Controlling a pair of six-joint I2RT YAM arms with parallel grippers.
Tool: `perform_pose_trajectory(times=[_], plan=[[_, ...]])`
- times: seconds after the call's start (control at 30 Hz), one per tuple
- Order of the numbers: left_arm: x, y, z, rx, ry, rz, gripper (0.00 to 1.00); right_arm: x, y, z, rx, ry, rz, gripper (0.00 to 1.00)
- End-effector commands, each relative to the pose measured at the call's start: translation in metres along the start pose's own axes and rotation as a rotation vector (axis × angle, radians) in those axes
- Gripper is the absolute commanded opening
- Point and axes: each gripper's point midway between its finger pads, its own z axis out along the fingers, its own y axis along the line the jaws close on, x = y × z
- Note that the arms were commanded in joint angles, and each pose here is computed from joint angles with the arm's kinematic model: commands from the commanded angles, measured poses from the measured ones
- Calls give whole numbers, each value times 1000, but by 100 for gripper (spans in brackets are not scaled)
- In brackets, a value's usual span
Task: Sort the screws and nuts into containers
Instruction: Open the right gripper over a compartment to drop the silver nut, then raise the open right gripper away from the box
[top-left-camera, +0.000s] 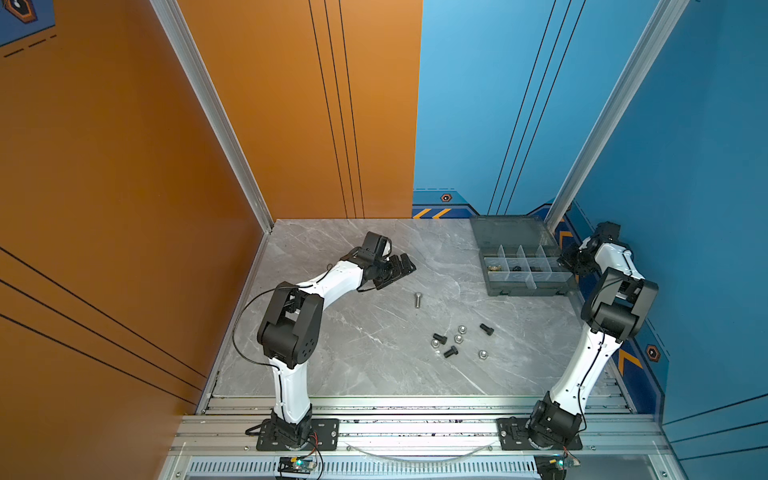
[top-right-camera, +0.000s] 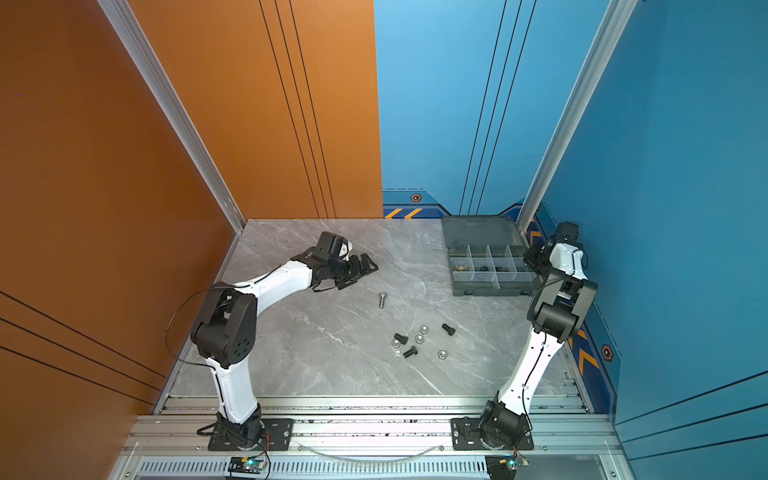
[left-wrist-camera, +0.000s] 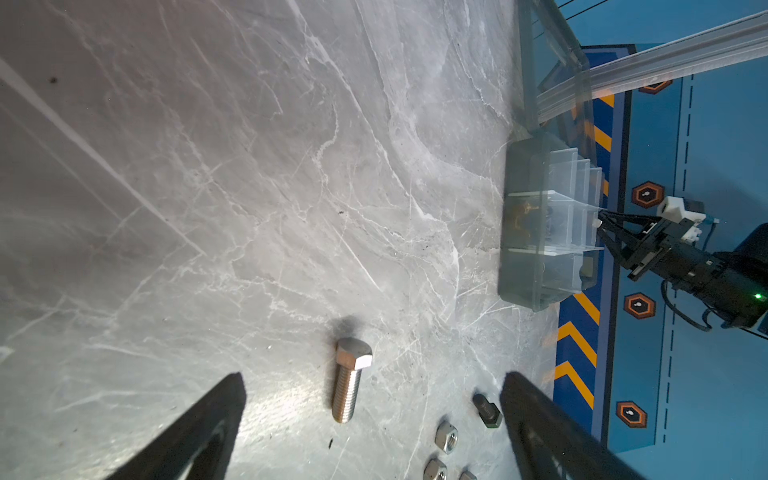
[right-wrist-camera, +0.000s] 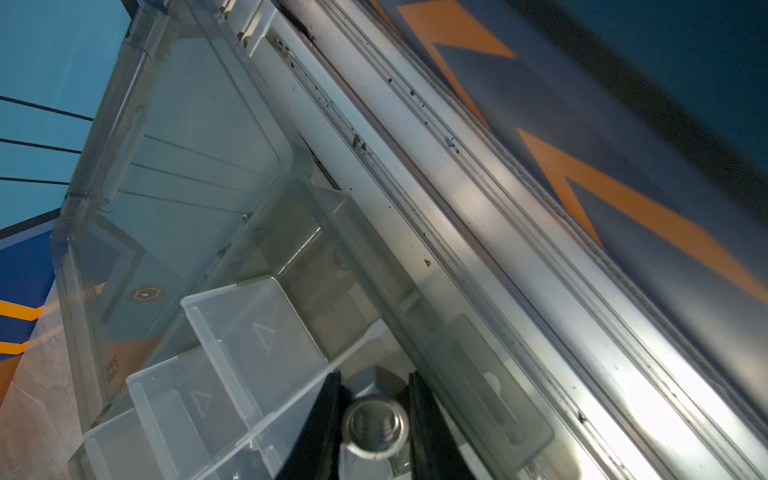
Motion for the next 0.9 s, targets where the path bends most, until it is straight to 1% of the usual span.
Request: perform_pose_trajectory(times=[0.0,0.1,0.2,0.37,0.57,0.6,0.67,0.77,0.87], plan=[[-3,-2,-11,9,-14,17,98,-3,-7,4,44,-4,14,20],[-3,-1,-11,8,-13,16,98,-3,-4,3,47,-1,10,28],[-2,-1,-11,11,-12,16,98,-4,1,-2,42,-3,0,31],[-1,-2,-12,21,-8,19,98,-6,12,-20,37,-17,-27,40],[4,-3,-15,33,2,22,98,-1,23,-48,37,-14,-71,42],[0,-9,-16,56,-17,33,98,2,26,-54,37,-14,-86,42],[0,-11,-17,70,-16,40,98,9,35,-69,30,-20,-117,42],[2,-14,-19,83,-9,48,98,25,53,-97,3,-21,-158,42],[3,-18,-21,102,-3,59,98,59,68,-113,-14,31,-206,43]])
